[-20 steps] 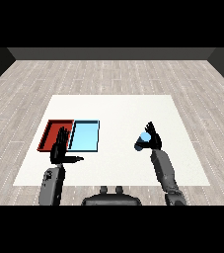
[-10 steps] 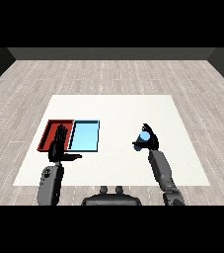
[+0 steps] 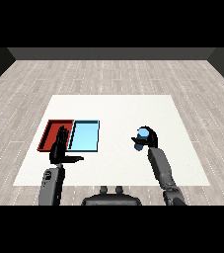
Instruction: Pick the blue can and put it in the blue box
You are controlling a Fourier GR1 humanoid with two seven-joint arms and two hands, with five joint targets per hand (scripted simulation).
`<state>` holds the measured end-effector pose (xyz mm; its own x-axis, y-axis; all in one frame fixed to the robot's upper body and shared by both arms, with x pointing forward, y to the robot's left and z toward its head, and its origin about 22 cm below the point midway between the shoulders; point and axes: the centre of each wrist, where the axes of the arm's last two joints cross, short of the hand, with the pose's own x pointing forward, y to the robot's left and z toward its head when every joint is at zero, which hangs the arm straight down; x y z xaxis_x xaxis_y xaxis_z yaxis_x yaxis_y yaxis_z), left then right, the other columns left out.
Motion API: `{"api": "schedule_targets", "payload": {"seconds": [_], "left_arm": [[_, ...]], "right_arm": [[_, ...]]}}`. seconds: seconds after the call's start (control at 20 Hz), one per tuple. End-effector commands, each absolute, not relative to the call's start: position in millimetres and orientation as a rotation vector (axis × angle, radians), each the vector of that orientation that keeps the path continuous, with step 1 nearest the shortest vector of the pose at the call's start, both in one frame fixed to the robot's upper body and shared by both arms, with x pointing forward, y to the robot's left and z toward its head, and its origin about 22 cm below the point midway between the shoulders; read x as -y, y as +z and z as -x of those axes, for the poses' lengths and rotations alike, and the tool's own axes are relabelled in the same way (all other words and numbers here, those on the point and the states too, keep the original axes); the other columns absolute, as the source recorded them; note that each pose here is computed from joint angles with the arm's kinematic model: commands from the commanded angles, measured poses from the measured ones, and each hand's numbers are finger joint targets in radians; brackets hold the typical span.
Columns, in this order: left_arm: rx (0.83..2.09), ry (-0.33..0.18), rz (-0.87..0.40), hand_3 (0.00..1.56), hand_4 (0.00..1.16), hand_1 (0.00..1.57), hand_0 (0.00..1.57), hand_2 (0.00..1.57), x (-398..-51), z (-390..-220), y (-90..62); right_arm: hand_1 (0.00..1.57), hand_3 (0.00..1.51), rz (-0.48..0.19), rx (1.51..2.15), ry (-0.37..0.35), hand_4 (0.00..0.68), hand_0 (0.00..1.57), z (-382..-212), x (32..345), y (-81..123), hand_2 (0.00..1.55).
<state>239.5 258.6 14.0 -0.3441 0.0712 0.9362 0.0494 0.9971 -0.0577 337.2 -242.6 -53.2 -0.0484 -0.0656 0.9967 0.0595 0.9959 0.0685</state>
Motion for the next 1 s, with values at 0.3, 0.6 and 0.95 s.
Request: {"api": "schedule_targets", "payload": {"seconds": [0.3,0.6,0.95], "left_arm": [[1.908,-0.028,0.085,0.00,0.00,0.00,0.00,0.00,-234,-240.2,6.5],[1.876,-0.020,0.195,0.00,0.00,0.00,0.00,0.00,-216,-240.7,10.5],[1.794,-0.026,0.289,0.00,0.00,0.00,0.00,0.00,-205,-255.6,14.3]], "right_arm": [[1.48,1.44,-0.044,1.777,0.015,0.637,1.48,-356.5,191,17,1.48],[1.43,1.43,-0.075,1.860,0.087,0.631,1.43,-340.9,183,38,1.45],[1.50,1.44,-0.126,1.866,0.081,0.636,1.50,-335.1,160,49,1.47]]}}
